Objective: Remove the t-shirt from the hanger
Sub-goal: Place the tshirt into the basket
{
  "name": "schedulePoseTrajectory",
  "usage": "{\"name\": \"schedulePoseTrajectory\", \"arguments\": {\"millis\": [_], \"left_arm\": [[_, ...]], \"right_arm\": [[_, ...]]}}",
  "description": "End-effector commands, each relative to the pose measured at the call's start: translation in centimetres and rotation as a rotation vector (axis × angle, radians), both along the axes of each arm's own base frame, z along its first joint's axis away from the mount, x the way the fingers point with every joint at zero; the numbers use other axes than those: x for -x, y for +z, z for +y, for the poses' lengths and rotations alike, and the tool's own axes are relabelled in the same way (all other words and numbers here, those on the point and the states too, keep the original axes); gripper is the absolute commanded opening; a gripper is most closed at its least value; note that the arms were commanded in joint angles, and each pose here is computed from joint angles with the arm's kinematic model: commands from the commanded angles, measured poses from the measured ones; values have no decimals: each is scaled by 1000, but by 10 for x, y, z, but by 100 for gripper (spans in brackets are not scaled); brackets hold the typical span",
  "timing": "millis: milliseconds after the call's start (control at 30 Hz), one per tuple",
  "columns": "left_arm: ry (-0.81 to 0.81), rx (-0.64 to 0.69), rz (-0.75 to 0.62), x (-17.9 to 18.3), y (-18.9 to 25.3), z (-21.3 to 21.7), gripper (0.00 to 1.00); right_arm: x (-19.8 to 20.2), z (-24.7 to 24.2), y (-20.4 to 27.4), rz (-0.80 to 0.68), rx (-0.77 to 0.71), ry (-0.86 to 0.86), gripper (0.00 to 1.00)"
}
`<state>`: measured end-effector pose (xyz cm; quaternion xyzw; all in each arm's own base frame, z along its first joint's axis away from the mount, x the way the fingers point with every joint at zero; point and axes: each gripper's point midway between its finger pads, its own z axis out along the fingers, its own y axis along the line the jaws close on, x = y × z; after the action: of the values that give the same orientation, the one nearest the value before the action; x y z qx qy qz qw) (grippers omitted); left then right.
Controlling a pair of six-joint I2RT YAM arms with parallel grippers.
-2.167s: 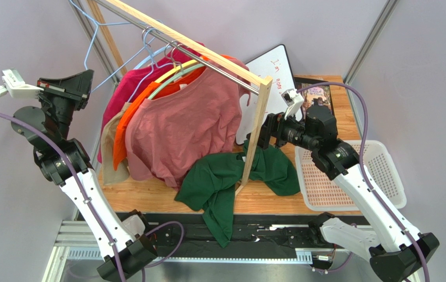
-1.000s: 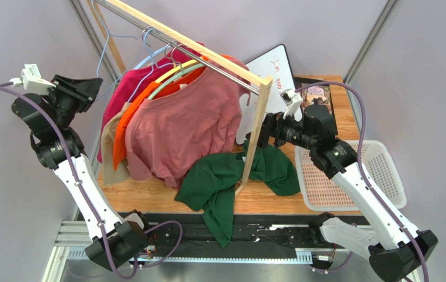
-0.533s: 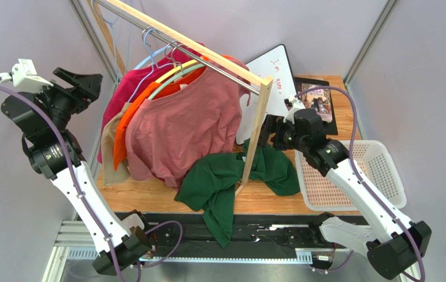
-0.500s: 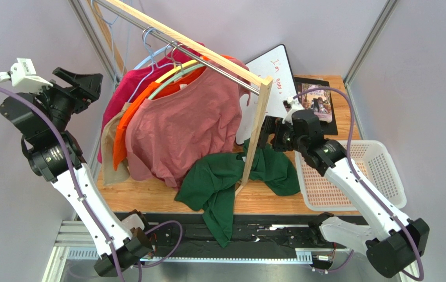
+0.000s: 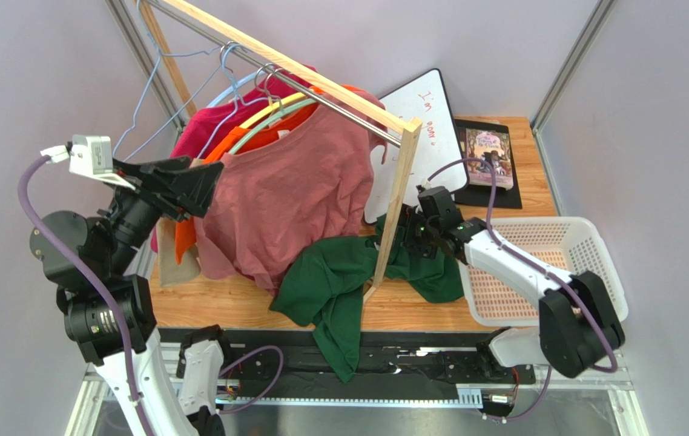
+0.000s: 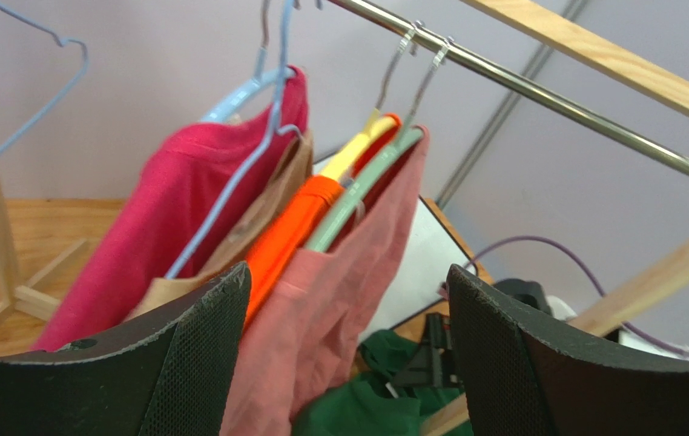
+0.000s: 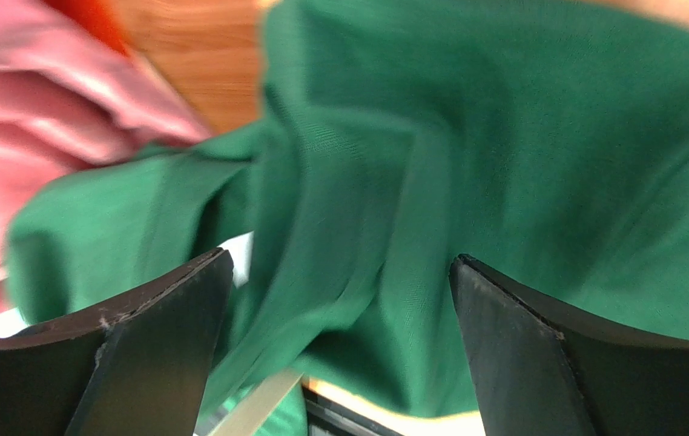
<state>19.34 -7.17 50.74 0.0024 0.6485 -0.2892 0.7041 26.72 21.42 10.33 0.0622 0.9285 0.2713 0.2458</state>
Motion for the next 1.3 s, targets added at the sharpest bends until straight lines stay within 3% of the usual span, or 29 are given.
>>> {"name": "schedulePoseTrajectory", "arguments": {"millis": [0,67,167,233,267,300,367,400,433,633,967,1267], "left_arm": [[-127,-5,1,18,-15,-22,83],[-166,-10,14,24,-25,-28,83],[-176,-4,26,27,-36,-30,83],[-183,-5,20,28,-37,-31,83],[-192,-2,24,29,-38,-32,82],[-199,-1,26,29,-39,-33,82],[-233,0,29,30,-39,-37,82],[-245,13,34,32,-38,-39,82],[-261,17,17,34,-33,-41,81],[-389,60,22,35,-32,-55,79],[-532,90,67,34,-47,-78,78],[-596,81,80,33,-55,-92,77]], "right_arm": [[-17,20,-13,-9,-45,-33,94],[-21,26,-17,-11,-53,-34,91],[-21,29,-18,-25,-42,-45,78],[-22,24,-10,-62,-30,-72,63],[-23,23,-7,-77,-33,-80,53],[-21,20,-9,-77,-32,-89,36],[-21,19,-4,-90,-38,-91,21],[-21,20,-1,-94,-43,-85,6],[-21,21,4,-103,-49,-79,0],[-26,2,51,-217,-25,-107,0],[-25,-57,214,-545,-58,-217,0],[-2,-146,332,-828,101,-458,0]]}}
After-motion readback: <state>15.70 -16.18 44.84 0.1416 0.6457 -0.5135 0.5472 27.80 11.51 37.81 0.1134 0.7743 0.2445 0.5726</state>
